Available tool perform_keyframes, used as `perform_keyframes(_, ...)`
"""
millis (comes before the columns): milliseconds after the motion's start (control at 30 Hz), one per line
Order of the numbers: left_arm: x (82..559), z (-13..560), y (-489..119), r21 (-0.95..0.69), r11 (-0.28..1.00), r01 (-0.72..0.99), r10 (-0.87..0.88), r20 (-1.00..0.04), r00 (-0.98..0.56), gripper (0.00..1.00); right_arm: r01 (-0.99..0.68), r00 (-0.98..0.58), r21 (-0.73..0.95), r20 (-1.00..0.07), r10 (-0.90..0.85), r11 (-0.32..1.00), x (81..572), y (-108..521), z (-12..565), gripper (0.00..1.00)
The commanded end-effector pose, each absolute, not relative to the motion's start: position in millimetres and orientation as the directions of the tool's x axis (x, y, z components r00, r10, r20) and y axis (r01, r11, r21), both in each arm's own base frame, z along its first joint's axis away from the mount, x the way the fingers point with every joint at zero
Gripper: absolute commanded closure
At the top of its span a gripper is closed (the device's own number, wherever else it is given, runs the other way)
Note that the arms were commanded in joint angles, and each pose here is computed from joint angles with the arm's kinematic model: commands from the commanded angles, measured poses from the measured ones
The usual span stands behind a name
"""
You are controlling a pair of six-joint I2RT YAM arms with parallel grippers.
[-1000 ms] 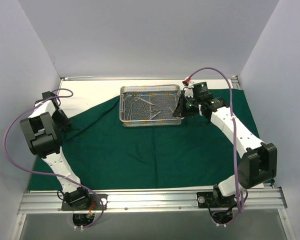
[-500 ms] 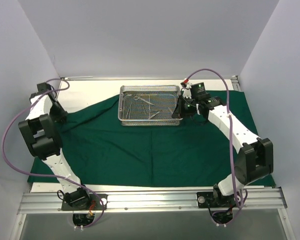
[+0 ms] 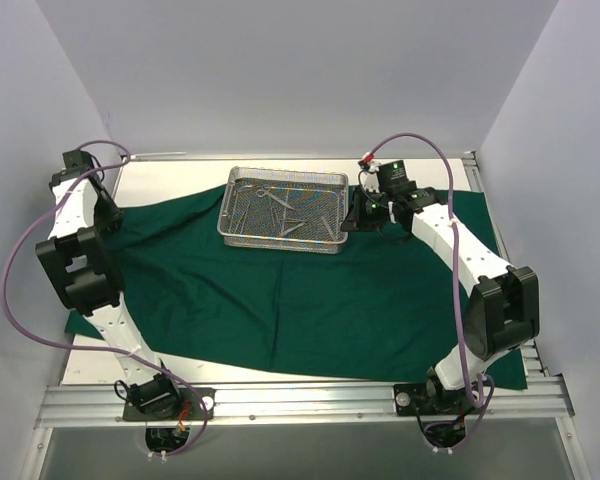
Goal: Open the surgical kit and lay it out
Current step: Smooth out the surgical kit at the center of the board.
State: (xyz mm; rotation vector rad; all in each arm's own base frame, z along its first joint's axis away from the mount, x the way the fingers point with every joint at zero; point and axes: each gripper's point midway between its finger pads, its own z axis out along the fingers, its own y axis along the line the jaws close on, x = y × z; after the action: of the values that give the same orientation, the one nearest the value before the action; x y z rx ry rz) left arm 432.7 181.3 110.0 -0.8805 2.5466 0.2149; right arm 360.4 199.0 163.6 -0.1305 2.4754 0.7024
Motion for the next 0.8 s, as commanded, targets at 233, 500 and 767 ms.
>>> perform_keyframes(233,428.7,89.5,177.5,-0.014,0.789,-0.614,-0.568,-0.396,-0.721,0.64,-0.196,-0.858,0.453,-0.509,0.072,0.870,353.8,188.2,152.0,1.00)
perform_keyframes(500,433.4,88.6,176.2,-0.032,0.796,-0.605,-0.567,-0.392,-0.725,0.97,-0.141,-0.874,0.440,-0.477,0.098,0.887,341.0,173.6,142.9,1.00)
perform_keyframes(767,439.6,123.5,178.5,-0.062,0.787,-0.614,-0.569,-0.460,-0.682,0.98,-0.086,-0.906,0.414,-0.412,0.102,0.906,330.4,165.4,121.3,1.00)
